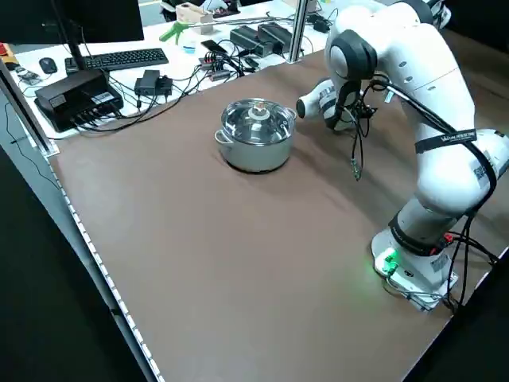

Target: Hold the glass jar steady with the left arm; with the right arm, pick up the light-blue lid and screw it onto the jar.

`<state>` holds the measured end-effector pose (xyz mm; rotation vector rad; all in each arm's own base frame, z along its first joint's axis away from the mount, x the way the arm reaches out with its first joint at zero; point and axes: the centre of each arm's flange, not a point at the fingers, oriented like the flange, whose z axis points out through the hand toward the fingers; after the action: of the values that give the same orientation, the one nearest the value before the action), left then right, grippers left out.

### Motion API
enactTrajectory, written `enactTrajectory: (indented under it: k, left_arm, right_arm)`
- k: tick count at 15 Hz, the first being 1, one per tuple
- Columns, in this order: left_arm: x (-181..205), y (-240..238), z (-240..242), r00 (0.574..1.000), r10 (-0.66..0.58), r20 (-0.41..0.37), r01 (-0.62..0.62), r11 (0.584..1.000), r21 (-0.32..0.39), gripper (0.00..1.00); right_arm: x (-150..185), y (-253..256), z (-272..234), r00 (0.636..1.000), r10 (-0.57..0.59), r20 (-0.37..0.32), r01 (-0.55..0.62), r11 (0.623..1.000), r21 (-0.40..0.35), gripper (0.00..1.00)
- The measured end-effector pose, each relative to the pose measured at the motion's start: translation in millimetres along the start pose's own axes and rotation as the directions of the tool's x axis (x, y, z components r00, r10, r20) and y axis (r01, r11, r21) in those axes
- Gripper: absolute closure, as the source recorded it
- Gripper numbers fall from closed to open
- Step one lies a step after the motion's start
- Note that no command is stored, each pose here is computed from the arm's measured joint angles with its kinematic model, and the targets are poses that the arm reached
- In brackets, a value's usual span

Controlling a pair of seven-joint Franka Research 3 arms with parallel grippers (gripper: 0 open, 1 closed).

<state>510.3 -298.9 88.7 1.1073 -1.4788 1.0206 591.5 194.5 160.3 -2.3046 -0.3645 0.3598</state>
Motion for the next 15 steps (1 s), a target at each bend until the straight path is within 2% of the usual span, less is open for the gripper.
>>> enactTrajectory:
  k: [9,12,13,14,15]
  left_arm:
    - [-3.5,7.3,6.9,1.000,-0.011,0.003,0.011,1.000,-0.014,0.00]
    - [-6.9,6.6,6.4,1.000,-0.021,0.019,0.021,1.000,0.007,0.00]
    - [-7.5,5.3,7.0,0.999,-0.031,0.018,0.030,0.999,0.027,0.00]
    - [-7.4,4.1,8.9,0.999,-0.037,0.017,0.036,0.999,0.041,0.00]
    - [-7.1,3.2,11.6,0.999,-0.040,0.019,0.039,0.998,0.047,0.00]
  right_arm:
    - [-0.8,3.7,17.7,1.000,0.011,0.018,-0.012,1.000,0.010,0.00]
    - [-0.6,3.9,17.3,1.000,0.012,0.016,-0.012,1.000,0.010,0.02]
    - [-0.5,3.8,17.2,1.000,0.012,0.016,-0.012,1.000,0.010,0.06]
    - [-0.5,3.8,17.2,1.000,0.012,0.016,-0.012,1.000,0.011,0.14]
    - [-0.5,3.7,17.2,1.000,0.012,0.016,-0.012,1.000,0.011,0.14]
